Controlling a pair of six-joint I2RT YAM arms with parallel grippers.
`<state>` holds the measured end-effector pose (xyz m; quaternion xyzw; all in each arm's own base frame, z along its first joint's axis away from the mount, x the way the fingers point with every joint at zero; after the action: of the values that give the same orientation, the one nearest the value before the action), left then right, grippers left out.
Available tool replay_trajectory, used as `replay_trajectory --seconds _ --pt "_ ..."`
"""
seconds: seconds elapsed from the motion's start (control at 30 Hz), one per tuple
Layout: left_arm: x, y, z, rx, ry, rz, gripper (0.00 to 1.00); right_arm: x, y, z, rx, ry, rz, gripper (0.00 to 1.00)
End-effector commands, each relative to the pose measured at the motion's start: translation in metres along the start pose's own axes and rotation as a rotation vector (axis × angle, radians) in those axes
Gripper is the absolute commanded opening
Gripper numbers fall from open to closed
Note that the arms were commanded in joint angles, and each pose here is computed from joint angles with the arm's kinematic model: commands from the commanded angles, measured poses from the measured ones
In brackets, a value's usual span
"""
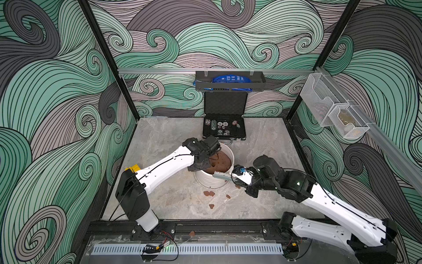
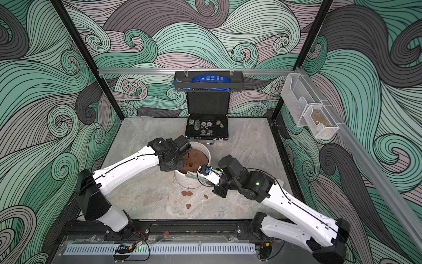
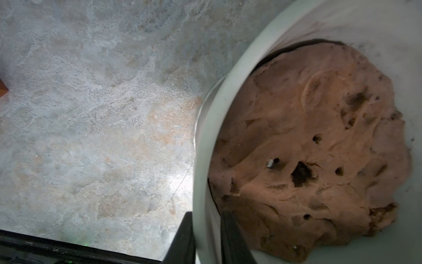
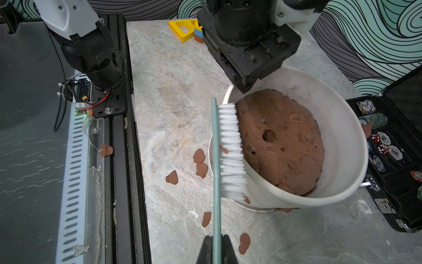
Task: Scrub the dried mud off the ceramic pot
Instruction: Brush off the soil from the pot.
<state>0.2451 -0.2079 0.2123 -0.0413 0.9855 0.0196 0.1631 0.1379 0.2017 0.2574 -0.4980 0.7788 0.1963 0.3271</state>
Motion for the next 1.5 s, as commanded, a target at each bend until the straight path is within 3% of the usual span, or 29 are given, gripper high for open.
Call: replay_trajectory --seconds 0.0,0.37,0.83,1.17,1.47 --pt "-0.005 -0.009 -0.004 0.005 -0.018 0.018 0.15 0.004 -0.001 0.000 0.003 0.007 -0.010 0.00" --pt "-0.023 -0.007 0.004 -0.074 -0.065 0.091 0.07 0.008 0.004 0.019 -0.051 0.051 -0.052 0.00" --pt "-0.052 -0.016 0.023 0.103 -0.048 0.449 0.06 0.015 0.007 0.044 -0.062 0.142 -0.076 0.00" --pt "-0.064 -0.009 0.029 0.181 -0.018 0.474 0.06 0.024 -0.005 0.068 0.017 0.216 -0.055 0.00" --pt "-0.065 -0.009 0.030 0.208 -0.002 0.475 0.06 0.046 -0.016 0.086 0.106 0.377 -0.046 0.00"
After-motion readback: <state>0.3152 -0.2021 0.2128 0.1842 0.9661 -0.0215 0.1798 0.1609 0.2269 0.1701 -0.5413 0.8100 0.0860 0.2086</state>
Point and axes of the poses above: each gripper's point midway between its finger pads, its own z axis out along the fingers, its own y axis along the line the jaws close on, x = y × z, the point moved 5 cm from there along -z, back along the fingers, and after that the axes turned 8 degrees about z, right-handed, at the moved point
